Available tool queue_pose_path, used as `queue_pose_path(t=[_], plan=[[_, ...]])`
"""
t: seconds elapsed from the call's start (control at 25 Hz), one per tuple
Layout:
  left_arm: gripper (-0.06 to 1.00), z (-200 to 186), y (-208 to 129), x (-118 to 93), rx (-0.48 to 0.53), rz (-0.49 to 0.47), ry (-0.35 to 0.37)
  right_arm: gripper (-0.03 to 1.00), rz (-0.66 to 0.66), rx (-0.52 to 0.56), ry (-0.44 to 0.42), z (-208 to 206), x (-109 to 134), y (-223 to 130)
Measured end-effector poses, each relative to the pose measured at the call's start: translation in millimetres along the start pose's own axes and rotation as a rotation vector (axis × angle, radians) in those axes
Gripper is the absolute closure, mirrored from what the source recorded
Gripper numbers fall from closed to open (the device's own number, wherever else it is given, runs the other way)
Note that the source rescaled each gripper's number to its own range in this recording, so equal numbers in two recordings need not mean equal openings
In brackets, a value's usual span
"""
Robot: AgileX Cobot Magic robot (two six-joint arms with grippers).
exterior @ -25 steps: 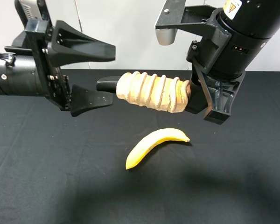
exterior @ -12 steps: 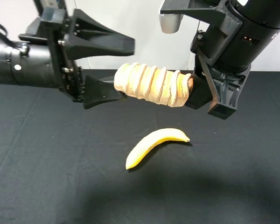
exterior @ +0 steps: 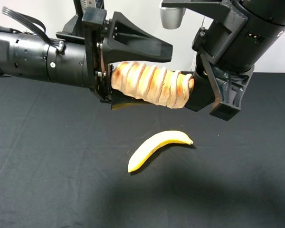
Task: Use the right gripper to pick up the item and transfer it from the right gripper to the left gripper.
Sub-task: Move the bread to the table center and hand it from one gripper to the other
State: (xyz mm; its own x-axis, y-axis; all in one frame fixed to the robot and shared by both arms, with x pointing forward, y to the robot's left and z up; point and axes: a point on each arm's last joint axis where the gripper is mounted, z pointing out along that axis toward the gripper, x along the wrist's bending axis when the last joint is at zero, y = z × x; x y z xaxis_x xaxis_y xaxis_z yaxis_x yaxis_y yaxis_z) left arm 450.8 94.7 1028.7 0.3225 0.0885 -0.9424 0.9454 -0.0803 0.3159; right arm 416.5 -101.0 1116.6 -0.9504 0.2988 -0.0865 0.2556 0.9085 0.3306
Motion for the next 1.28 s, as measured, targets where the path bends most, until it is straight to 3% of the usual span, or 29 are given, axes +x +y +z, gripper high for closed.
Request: queue_pose_path(t=[0.16,0.52,0.64,0.76,1.16,1.24,1.28], plan=[[0.17,0.0,0.3,0.5,-0.003,0.0,0.005,0.97,0.0,0.0,0.0,0.0,0.0,0.0],[0.23,0.0,0.8,1.3,-0.008,0.001,0.014,0.97,-0.001,0.0,0.0,0.0,0.0,0.0],[0.4,-0.1,2.0,3.6,-0.022,0.002,0.04,0.97,-0.001,-0.001,0.0,0.0,0.0,0.1],[0.74,-0.4,4.4,7.6,-0.048,0.002,0.083,0.97,-0.002,-0.004,-0.006,0.0,-0.5,0.3],[0.83,-0.1,5.8,10.3,-0.067,0.004,0.116,0.96,-0.005,-0.005,-0.014,0.0,-1.3,0.5],[0.85,-0.1,6.0,10.6,-0.069,0.004,0.12,0.85,-0.004,-0.005,-0.014,0.0,-1.3,0.5],[0.85,-0.2,6.4,11.2,-0.073,0.004,0.126,0.71,0.004,-0.005,-0.013,0.0,-1.2,0.4]])
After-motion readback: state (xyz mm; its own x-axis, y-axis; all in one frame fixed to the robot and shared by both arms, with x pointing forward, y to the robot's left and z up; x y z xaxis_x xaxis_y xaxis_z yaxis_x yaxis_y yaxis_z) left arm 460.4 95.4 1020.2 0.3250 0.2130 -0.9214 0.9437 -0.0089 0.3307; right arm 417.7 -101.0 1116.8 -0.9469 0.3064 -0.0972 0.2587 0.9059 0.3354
